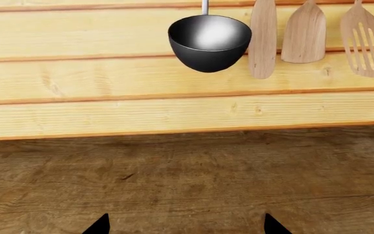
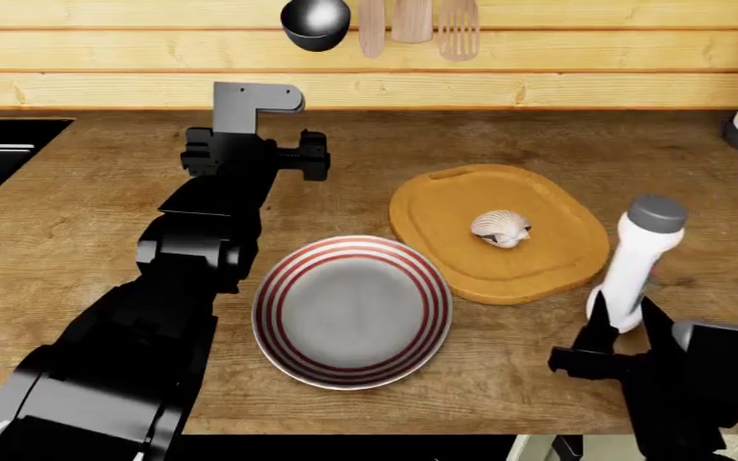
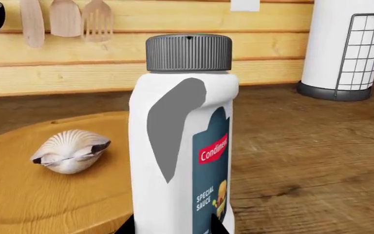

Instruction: Pick the scallop from the plate and place it on the cutting board. Then pick the condiment bottle from the cabinet and place it next to the cutting board.

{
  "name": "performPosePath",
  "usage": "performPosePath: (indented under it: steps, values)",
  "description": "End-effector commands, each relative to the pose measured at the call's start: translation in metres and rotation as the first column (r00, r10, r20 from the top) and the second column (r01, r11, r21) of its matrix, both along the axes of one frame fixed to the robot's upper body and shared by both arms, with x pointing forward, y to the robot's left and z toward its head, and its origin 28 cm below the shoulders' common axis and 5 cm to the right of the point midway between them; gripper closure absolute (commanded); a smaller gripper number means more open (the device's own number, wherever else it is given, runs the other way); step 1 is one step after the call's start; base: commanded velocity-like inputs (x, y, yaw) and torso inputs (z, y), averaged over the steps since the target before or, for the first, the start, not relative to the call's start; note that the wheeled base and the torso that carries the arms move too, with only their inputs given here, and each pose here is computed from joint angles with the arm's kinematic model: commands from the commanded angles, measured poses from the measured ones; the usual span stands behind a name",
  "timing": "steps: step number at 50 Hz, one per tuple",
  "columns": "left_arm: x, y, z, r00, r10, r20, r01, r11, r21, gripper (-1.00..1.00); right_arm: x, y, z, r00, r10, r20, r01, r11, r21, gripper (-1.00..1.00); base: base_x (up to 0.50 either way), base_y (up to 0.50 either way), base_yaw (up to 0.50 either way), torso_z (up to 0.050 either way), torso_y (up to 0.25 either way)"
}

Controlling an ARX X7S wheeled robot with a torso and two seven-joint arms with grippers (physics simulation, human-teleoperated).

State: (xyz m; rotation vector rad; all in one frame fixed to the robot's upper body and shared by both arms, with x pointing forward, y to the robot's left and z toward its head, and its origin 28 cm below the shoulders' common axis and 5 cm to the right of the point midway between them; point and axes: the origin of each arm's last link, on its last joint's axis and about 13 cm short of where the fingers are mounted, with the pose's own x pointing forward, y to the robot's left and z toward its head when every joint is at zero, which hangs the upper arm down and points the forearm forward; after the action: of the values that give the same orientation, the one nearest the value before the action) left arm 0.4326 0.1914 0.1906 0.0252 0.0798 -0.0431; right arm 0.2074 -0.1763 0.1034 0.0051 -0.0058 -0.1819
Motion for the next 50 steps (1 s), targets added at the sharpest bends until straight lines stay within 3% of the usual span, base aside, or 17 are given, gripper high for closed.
performPosePath:
  steps: [1,20,21,42,50]
  values:
    - [0.000,0.000,-0.001,1.000,0.000,-0.001,0.000,1.000,0.001,-1.00,0.004,0.004,-0.010,0.999,0.018,-0.027,-0.018,1.000,-0.001,1.00,0.00,0.00,0.00,0.000,0.000]
    - [0.000,0.000,0.000,1.000,0.002,0.001,-0.002,1.000,0.000,-1.00,0.003,0.004,-0.029,0.995,0.024,-0.099,-0.024,1.000,-0.003,1.00,0.00,0.00,0.00,0.000,0.000]
    - [0.000,0.000,0.000,1.000,0.002,0.001,-0.002,1.000,0.000,-1.00,0.003,0.004,-0.029,0.995,0.023,-0.099,-0.023,1.000,-0.005,-1.00,0.00,0.00,0.00,0.000,0.000]
    - [0.000,0.000,0.000,1.000,0.001,0.002,-0.001,1.000,0.005,-1.00,-0.002,0.003,-0.033,0.994,0.037,-0.098,-0.037,0.999,0.001,-1.00,0.00,0.00,0.00,0.000,0.000]
    - [0.000,0.000,0.000,1.000,0.001,0.002,-0.001,1.000,0.008,-1.00,-0.025,0.007,-0.009,0.996,0.081,-0.024,-0.081,0.997,0.002,-1.00,0.00,0.00,0.00,0.000,0.000]
